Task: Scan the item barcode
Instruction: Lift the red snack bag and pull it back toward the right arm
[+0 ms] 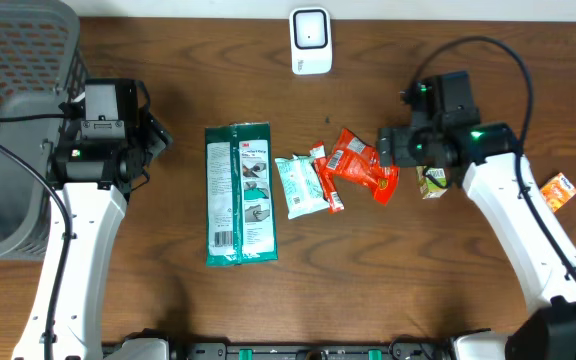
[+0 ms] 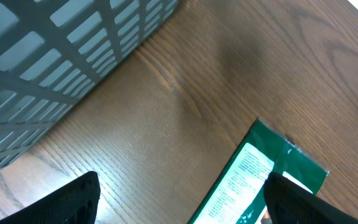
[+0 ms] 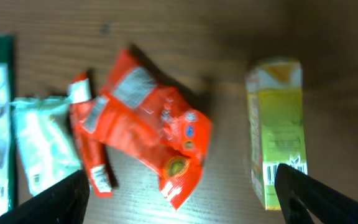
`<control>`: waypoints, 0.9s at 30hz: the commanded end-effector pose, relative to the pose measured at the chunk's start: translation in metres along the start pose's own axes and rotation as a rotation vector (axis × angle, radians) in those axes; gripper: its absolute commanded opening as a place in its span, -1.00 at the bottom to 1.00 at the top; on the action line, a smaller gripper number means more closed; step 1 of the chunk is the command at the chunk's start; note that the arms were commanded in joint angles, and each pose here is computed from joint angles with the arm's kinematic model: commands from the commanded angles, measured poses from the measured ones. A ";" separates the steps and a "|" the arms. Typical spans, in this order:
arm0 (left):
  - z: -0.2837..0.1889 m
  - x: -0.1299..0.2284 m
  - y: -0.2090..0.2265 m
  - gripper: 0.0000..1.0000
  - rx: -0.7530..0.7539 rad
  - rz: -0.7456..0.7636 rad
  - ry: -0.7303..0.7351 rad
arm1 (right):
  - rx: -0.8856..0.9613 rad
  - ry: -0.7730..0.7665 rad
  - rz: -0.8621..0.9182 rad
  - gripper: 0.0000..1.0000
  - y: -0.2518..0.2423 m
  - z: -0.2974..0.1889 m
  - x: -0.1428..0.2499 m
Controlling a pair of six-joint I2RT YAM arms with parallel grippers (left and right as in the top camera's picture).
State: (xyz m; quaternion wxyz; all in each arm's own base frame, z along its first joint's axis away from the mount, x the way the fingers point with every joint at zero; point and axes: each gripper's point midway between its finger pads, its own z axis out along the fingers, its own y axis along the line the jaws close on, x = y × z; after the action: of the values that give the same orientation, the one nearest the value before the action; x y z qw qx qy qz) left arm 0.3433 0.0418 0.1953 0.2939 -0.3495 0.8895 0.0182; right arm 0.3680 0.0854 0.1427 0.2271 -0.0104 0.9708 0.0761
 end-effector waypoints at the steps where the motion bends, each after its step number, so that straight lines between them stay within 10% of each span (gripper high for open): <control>1: -0.009 -0.009 -0.001 0.69 0.009 -0.023 -0.032 | -0.013 0.093 0.171 0.81 -0.012 0.033 0.030; 27: -0.009 -0.009 -0.001 0.69 0.009 -0.023 -0.032 | -0.234 0.070 0.194 0.56 0.005 0.125 0.073</control>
State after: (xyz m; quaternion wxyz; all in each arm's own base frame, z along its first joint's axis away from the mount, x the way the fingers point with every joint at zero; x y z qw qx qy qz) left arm 0.3433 0.0420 0.1953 0.2939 -0.3497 0.8894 0.0183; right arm 0.3657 0.1036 0.0134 0.2036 0.0521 0.9599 0.1858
